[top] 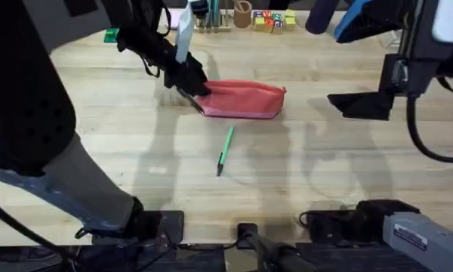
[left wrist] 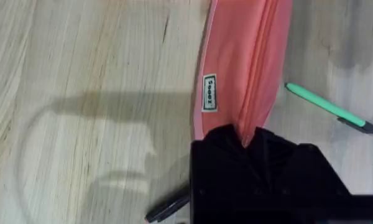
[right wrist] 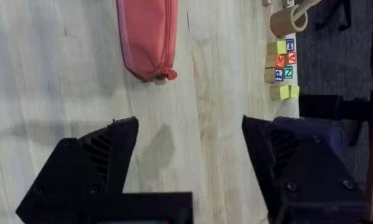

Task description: Unzip the bag, pick up the pens from the table one at a time and place them inside, then zip the bag closed.

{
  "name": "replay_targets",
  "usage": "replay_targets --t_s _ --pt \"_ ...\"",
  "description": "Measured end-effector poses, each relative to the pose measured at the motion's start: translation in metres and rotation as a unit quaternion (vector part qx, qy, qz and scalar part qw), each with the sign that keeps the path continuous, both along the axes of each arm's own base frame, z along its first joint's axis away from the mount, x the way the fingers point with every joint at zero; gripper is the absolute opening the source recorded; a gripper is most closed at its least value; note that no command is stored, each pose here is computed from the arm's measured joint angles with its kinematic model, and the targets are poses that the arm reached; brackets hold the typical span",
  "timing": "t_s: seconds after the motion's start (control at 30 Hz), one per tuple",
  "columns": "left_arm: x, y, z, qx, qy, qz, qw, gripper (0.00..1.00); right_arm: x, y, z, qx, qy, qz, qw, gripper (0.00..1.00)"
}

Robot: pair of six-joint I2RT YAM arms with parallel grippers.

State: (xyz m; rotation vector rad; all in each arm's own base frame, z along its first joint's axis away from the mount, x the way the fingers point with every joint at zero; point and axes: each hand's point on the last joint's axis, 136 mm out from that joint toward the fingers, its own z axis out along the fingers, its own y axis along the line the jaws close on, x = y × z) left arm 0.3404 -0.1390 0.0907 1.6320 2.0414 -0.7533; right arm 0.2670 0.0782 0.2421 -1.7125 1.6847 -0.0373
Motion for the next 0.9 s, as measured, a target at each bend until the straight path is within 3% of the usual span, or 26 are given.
replay_targets --t_s 0.4,0.9 --pt "0.000 0.000 0.000 0.000 0.000 0.000 1.000 0.043 0.004 0.000 -0.001 0.000 -0.003 0.001 1.000 0.995" --pt "0.000 0.000 0.000 0.001 0.000 0.000 1.000 0.043 0.028 0.002 -0.038 0.007 0.060 0.005 0.998 0.996"
